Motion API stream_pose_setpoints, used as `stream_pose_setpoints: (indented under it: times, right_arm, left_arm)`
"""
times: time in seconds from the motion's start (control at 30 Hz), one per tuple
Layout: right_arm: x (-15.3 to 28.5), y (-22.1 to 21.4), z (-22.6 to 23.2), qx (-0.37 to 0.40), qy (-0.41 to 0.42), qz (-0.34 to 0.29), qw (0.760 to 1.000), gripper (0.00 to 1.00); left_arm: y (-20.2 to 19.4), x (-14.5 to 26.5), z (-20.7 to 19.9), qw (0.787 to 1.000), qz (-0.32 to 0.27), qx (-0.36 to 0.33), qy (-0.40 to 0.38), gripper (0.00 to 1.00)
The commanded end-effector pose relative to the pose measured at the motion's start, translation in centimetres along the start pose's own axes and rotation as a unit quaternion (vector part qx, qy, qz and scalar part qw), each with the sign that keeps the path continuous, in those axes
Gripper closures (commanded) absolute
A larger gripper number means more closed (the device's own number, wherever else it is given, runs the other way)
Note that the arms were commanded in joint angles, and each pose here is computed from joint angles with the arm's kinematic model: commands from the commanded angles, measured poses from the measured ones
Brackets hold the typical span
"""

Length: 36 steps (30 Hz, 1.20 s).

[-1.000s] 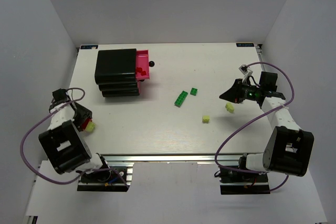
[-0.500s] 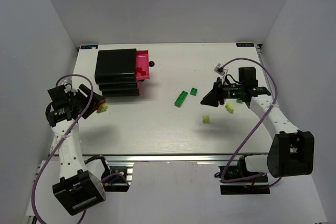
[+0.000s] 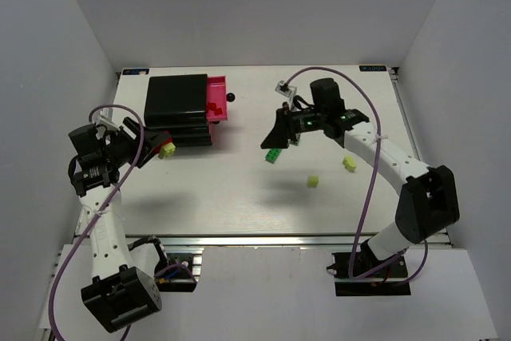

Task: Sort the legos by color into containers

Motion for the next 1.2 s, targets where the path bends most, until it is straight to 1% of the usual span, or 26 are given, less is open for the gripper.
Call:
stream_pose_setpoints:
  times: [0.0, 0.07, 0.1, 0.13, 0.23, 0.3, 0.47, 0.5, 0.53, 0.57, 0.6, 0.63, 0.67, 0.7, 0.77, 0.8, 0.83, 0.87, 0.9, 0.93, 1.03, 1.1, 1.17]
  right_arm:
    - [-2.4, 3.0, 1.9, 0.004, 0.004, -0.028, 1.0, 0.42]
    - [-2.9, 4.3, 2.6, 0.011, 0.004, -0.035, 0.999, 0.42]
    - [-3.8, 4.3, 2.8, 0.008, 0.006, -0.027, 1.0, 0.41]
    - [-3.8, 5.0, 3.1, 0.013, 0.002, -0.032, 0.999, 0.41]
    - [-4.3, 5.4, 3.2, 0.015, -0.02, -0.035, 0.999, 0.4]
    - [-4.1, 6.0, 3.3, 0.017, -0.038, -0.041, 0.998, 0.4]
    - [-3.9, 7.1, 4.2, 0.039, -0.04, -0.064, 0.996, 0.38]
    - [-4.2, 7.3, 4.5, 0.042, -0.039, -0.066, 0.996, 0.38]
    - [-4.2, 7.5, 4.7, 0.044, -0.037, -0.069, 0.996, 0.38]
    - [-4.5, 7.7, 4.8, 0.042, -0.034, -0.068, 0.996, 0.38]
    - [-4.6, 8.2, 5.1, 0.044, -0.034, -0.073, 0.996, 0.33]
    - [-4.7, 8.4, 5.1, 0.044, -0.034, -0.073, 0.996, 0.32]
    - [-5.0, 8.4, 5.2, 0.038, -0.033, -0.071, 0.996, 0.32]
    - [-4.9, 8.9, 5.6, 0.038, -0.034, -0.077, 0.996, 0.28]
    - [-5.0, 9.2, 6.0, 0.036, -0.04, -0.079, 0.995, 0.27]
    - [-5.0, 9.3, 6.0, 0.034, -0.054, -0.084, 0.994, 0.26]
    - [-5.0, 9.2, 6.0, 0.034, -0.063, -0.089, 0.994, 0.23]
    - [-4.7, 9.3, 6.5, 0.036, -0.071, -0.099, 0.992, 0.22]
    - [-4.6, 9.3, 6.3, 0.035, -0.092, -0.11, 0.989, 0.2]
    - [-4.7, 8.8, 6.0, 0.033, -0.103, -0.118, 0.987, 0.18]
    - [-4.4, 8.6, 6.2, 0.041, -0.118, -0.155, 0.98, 0.17]
    - [-4.4, 8.0, 6.1, 0.034, -0.129, -0.16, 0.978, 0.17]
    - [-4.5, 7.6, 5.9, 0.027, -0.138, -0.164, 0.976, 0.17]
  left_arm:
    - [1.3, 1.4, -3.5, 0.996, -0.028, -0.037, -0.073, 1.0]
    - [2.0, 1.6, -4.4, 0.994, -0.052, -0.04, -0.09, 0.99]
    - [2.2, 1.8, -4.8, 0.993, -0.064, -0.027, -0.096, 0.99]
    - [2.6, 1.8, -5.4, 0.99, -0.078, -0.038, -0.112, 0.99]
    - [3.4, 1.6, -6.3, 0.983, -0.113, -0.032, -0.139, 0.99]
    - [3.7, 1.3, -7.0, 0.982, -0.118, -0.032, -0.146, 0.99]
    - [4.5, -0.9, -9.0, 0.982, -0.099, -0.042, -0.152, 0.99]
    - [4.4, -1.3, -9.4, 0.983, -0.094, -0.043, -0.153, 0.99]
    - [3.8, -2.6, -9.8, 0.984, -0.073, -0.045, -0.155, 0.99]
    - [3.8, -3.2, -10.3, 0.985, -0.078, -0.046, -0.149, 0.99]
    - [3.5, -4.0, -10.5, 0.986, -0.07, -0.052, -0.143, 0.99]
    - [2.4, -5.7, -10.9, 0.988, -0.039, -0.053, -0.138, 1.0]
    - [2.5, -6.4, -11.5, 0.989, -0.049, -0.058, -0.124, 1.0]
    - [1.8, -7.1, -11.6, 0.991, -0.039, -0.065, -0.107, 1.0]
    - [0.9, -8.7, -12.7, 0.993, -0.04, -0.072, -0.084, 1.0]
    - [0.5, -9.1, -12.8, 0.994, -0.038, -0.072, -0.067, 1.0]
    - [0.3, -9.4, -13.2, 0.995, -0.041, -0.073, -0.057, 1.0]
    - [-0.5, -9.8, -13.8, 0.995, -0.032, -0.079, -0.052, 1.0]
    - [-0.3, -10.5, -14.0, 0.996, -0.045, -0.075, -0.021, 1.0]
    - [-0.5, -10.8, -14.4, 0.996, -0.048, -0.076, -0.011, 1.0]
    - [-1.7, -12.3, -15.3, 0.996, -0.058, -0.069, 0.024, 1.0]
    - [-2.9, -13.1, -16.0, 0.996, -0.053, -0.062, 0.028, 1.0]
    - [-3.3, -13.4, -16.7, 0.996, -0.062, -0.063, 0.03, 1.0]
Point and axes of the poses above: each gripper's point midway between its finger pads, its own x axis back along the fingers, its own z axis along the line the jaws close on, y = z × x, the point moved 9 cm from there along x, back along the fingers
